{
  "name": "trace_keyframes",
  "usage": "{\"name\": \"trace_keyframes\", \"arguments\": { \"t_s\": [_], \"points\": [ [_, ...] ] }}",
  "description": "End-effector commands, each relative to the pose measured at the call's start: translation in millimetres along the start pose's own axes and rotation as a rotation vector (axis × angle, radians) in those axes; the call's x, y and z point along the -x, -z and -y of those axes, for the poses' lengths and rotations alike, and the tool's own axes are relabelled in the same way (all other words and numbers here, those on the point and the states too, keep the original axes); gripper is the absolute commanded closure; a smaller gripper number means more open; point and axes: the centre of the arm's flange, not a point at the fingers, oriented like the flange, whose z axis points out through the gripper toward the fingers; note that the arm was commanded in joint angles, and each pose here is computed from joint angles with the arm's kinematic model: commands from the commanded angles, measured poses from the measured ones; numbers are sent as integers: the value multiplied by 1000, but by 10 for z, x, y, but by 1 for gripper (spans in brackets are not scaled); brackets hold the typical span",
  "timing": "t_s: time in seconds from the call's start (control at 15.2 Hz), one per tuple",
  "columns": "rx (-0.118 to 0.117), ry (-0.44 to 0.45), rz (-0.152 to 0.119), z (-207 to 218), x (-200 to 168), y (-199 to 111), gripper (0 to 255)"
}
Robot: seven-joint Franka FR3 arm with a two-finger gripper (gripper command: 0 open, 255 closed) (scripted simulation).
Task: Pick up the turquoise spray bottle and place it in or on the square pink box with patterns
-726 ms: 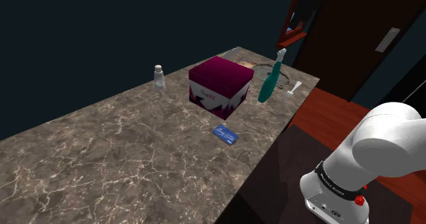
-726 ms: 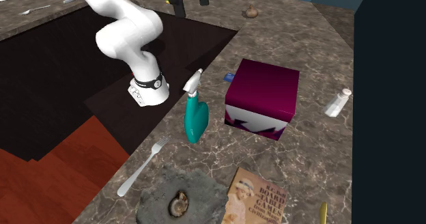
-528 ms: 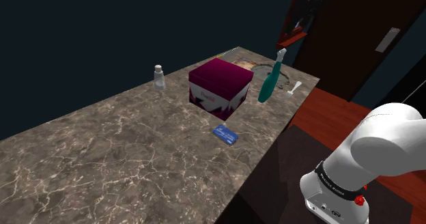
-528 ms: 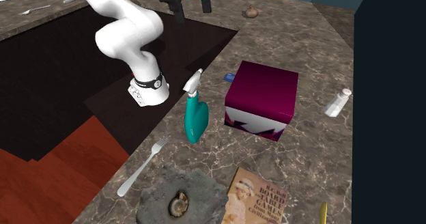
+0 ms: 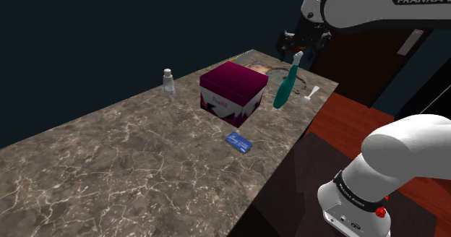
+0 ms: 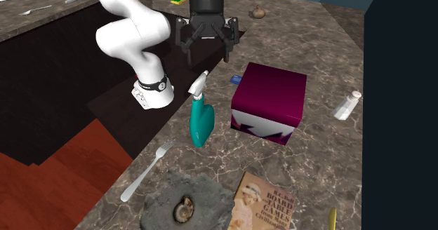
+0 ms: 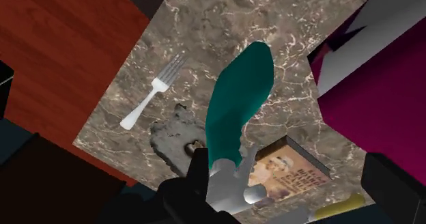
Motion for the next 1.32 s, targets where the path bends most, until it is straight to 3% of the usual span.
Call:
{"name": "trace_keyframes", "arguments": {
  "t_s": [0.0, 0.33, 0.4, 0.86, 1.25],
  "points": [
    [57, -198, -28, 96, 60, -268, 0],
    [199, -642, -88, 301, 45, -959, 0],
    [215, -691, -95, 317, 36, -1036, 0],
    [215, -691, -95, 233, 30, -1396, 0],
    [215, -691, -95, 226, 30, -1426, 0]
  ]
}}
